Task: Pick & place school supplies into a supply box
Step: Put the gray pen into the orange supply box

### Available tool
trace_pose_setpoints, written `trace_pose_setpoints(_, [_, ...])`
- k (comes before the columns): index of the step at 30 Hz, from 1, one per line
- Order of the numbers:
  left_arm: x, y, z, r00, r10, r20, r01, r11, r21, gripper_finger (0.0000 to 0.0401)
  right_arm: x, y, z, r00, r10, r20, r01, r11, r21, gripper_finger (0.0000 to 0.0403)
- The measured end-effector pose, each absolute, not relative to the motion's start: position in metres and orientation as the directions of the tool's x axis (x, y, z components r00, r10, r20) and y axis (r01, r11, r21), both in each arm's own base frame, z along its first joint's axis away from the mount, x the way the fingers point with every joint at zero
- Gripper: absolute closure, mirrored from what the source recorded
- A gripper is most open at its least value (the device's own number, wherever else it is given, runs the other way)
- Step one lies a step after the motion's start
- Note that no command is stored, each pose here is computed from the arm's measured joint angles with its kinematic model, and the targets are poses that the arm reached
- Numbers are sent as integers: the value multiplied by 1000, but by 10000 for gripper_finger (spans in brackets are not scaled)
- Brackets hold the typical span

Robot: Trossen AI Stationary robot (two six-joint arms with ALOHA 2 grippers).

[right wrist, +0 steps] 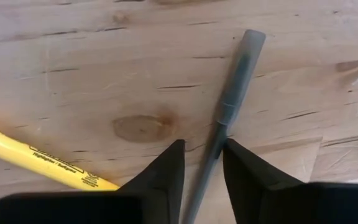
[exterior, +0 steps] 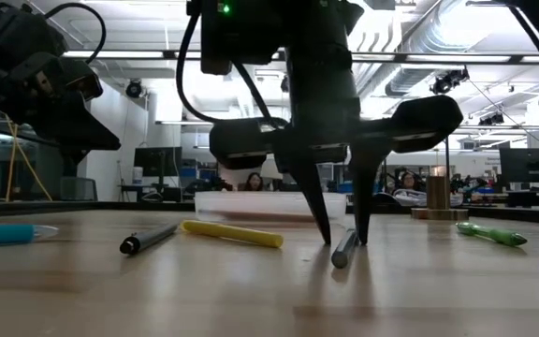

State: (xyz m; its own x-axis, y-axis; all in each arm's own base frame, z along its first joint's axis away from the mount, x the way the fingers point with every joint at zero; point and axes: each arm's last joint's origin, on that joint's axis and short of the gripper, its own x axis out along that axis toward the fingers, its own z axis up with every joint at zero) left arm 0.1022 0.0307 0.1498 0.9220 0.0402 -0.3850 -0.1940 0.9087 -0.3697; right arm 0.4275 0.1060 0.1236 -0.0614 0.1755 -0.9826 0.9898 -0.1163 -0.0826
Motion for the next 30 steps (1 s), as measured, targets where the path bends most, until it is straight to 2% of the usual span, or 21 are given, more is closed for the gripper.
trace_pose_setpoints(11, [102, 31, 150, 922, 41, -385, -194, 909, -370, 322, 429, 99, 123, -61, 173, -983, 992, -103, -80, 395])
trace_pose_setpoints(23, [102, 31, 150, 922, 40, -385, -194, 909, -370, 322, 428, 99, 125, -62, 172, -983, 994, -74, -75, 399])
trace_pose_setpoints(30, [102, 31, 150, 922, 40, -385, -194, 909, -370, 322, 422, 97, 148, -34, 124, -992, 997, -57, -42, 400])
